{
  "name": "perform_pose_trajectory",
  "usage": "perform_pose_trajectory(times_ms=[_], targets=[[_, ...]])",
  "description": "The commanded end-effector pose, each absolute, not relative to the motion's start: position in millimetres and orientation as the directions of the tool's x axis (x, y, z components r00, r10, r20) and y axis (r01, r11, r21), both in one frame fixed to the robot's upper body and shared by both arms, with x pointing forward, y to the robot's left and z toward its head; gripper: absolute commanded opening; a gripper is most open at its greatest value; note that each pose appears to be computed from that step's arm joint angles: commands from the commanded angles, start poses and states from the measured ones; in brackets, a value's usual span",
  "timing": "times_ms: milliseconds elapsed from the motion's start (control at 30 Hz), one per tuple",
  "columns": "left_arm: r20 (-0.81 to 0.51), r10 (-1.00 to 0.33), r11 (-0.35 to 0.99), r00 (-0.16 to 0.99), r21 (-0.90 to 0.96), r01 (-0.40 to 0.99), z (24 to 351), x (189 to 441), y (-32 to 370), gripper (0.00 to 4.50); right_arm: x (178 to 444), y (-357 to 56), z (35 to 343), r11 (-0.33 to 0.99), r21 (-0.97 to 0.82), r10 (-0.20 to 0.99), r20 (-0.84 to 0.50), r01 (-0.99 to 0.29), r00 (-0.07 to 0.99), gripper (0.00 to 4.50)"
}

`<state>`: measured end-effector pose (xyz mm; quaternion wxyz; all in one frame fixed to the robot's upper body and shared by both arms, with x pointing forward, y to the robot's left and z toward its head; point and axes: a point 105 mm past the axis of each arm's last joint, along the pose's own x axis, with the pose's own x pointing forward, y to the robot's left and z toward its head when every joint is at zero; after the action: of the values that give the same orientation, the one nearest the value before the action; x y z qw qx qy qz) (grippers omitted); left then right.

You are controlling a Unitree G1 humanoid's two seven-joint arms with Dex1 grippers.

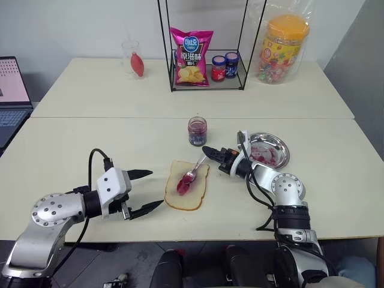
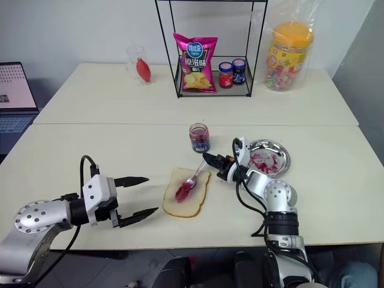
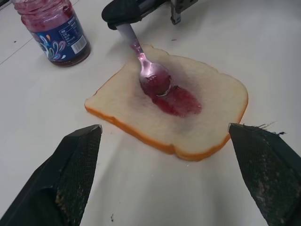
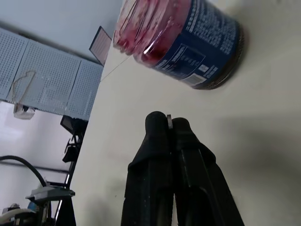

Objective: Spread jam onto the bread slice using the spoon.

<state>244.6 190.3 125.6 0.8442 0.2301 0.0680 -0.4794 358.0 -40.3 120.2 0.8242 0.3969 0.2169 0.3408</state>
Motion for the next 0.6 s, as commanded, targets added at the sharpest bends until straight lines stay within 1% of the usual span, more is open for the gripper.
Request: perform_pose_trajectory(times_ms=[33, 100, 200, 300, 400, 467, 600], targets=[[-0.315, -0.788, 0.424, 0.529, 0.344, 0.838, 132, 246, 187, 4.50, 361, -48, 141, 0.443, 0.791, 0.720, -0.034, -0.422, 0.693, 0.05], [-0.314, -0.788, 0.425, 0.530, 0.346, 0.837, 132, 246, 187, 4.50, 359, -53, 147, 0.438, 0.789, 0.720, -0.021, -0.430, 0.694, 0.05], [-0.315, -0.787, 0.427, 0.531, 0.344, 0.836, 132, 245, 187, 4.50, 347, -53, 160, 0.404, 0.782, 0.755, 0.007, -0.474, 0.655, 0.05], [-0.315, -0.787, 0.427, 0.530, 0.342, 0.837, 132, 245, 186, 4.50, 330, -42, 162, 0.379, 0.763, 0.806, 0.006, -0.524, 0.591, 0.05], [-0.316, -0.788, 0.426, 0.528, 0.340, 0.839, 132, 245, 186, 4.50, 318, -28, 158, 0.376, 0.744, 0.832, -0.010, -0.552, 0.554, 0.05], [-0.317, -0.789, 0.425, 0.526, 0.338, 0.840, 132, 245, 186, 4.50, 315, -19, 153, 0.405, 0.713, 0.835, -0.034, -0.572, 0.549, 0.05], [-0.323, -0.788, 0.423, 0.524, 0.333, 0.843, 131, 243, 188, 4.50, 321, -10, 149, 0.416, 0.714, 0.821, -0.028, -0.564, 0.571, 0.05]])
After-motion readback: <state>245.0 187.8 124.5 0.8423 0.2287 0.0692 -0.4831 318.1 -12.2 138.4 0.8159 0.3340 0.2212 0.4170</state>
